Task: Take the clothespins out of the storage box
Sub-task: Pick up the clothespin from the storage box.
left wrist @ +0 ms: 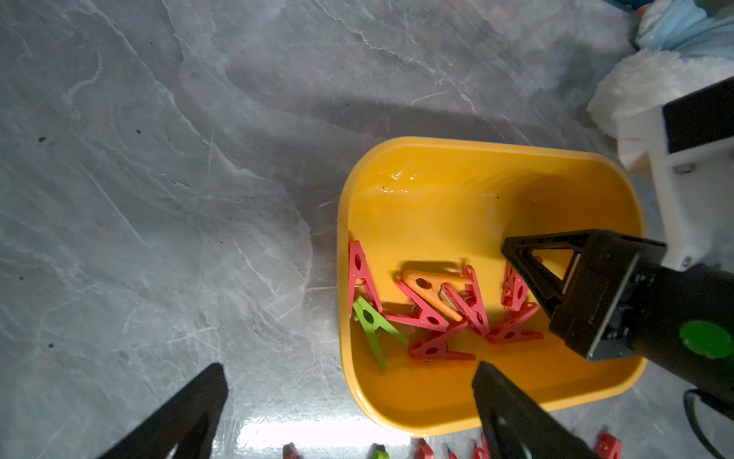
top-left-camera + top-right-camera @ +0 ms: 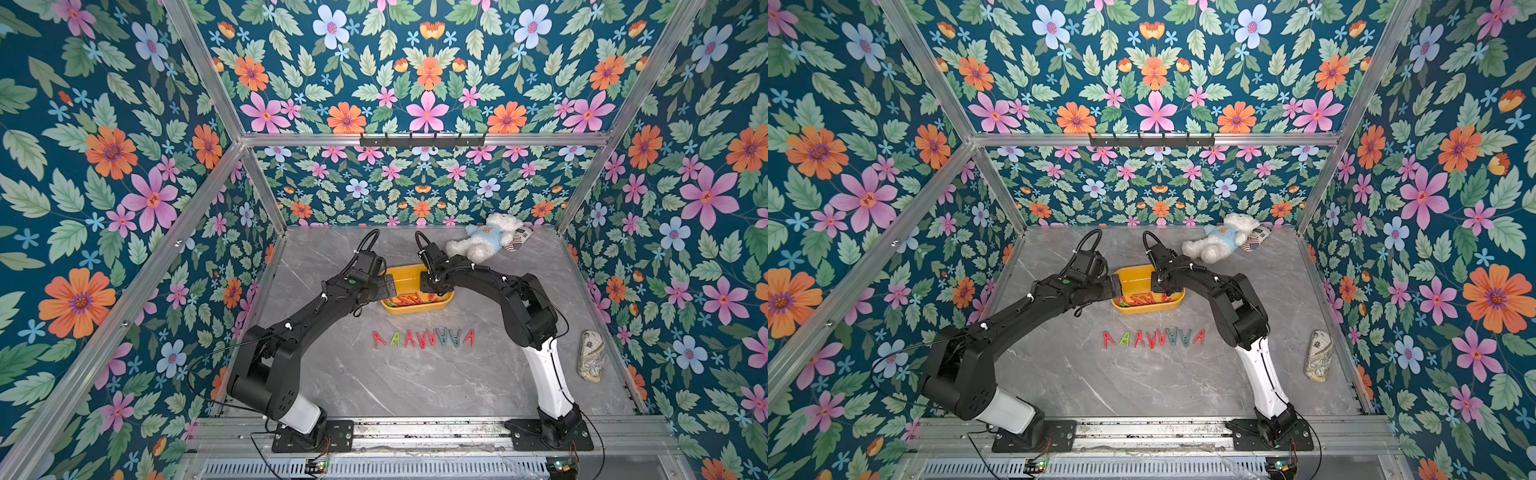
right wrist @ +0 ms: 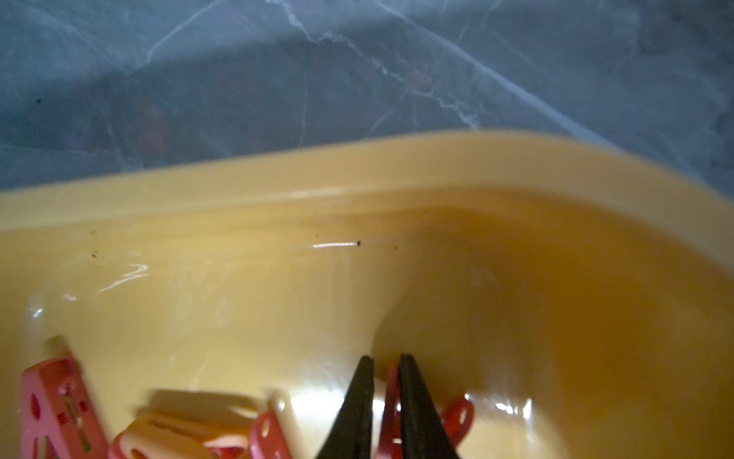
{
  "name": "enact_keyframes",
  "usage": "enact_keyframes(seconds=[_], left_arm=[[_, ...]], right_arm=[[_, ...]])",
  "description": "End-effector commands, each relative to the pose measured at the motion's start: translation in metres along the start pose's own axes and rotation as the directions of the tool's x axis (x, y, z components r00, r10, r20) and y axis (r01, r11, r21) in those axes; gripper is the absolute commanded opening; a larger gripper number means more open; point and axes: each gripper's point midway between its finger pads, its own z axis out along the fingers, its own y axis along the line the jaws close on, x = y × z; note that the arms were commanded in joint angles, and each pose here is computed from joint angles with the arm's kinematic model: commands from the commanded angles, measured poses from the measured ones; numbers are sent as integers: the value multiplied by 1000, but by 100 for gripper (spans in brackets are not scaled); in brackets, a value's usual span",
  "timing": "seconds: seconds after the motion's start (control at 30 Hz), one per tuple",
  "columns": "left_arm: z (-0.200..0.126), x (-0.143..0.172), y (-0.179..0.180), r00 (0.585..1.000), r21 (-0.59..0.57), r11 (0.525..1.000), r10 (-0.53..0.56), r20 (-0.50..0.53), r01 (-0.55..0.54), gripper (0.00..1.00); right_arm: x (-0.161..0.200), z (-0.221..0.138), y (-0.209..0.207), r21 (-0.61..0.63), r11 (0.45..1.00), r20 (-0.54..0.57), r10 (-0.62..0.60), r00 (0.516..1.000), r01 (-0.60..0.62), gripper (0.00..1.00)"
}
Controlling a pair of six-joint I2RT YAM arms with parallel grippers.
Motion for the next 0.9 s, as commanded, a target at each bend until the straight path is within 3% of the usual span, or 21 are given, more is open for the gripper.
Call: enact_keyframes(seconds=[0.0,0.1,0.5,0.87], left_arm=[[-2,-2,-2,1000,11,1000,21,1,-21,99],[-4,-1,-3,1000,21,999,30,-6,-29,100],[-12,8,-7,1000,81,996,-29,-11,29,100],[-25,13,-32,1000,230,973,-10,-22,15,100]], right_arm=[[4,-6,-4,18,1000,-20,0,1000,1,10],[-4,-15,-1,17,1000,6,14,1000,-14,4],[-18,-73,-8,10,998,97,60,994,-61,3],[33,-122,-47,-17,989,134,148,980,-147,4]])
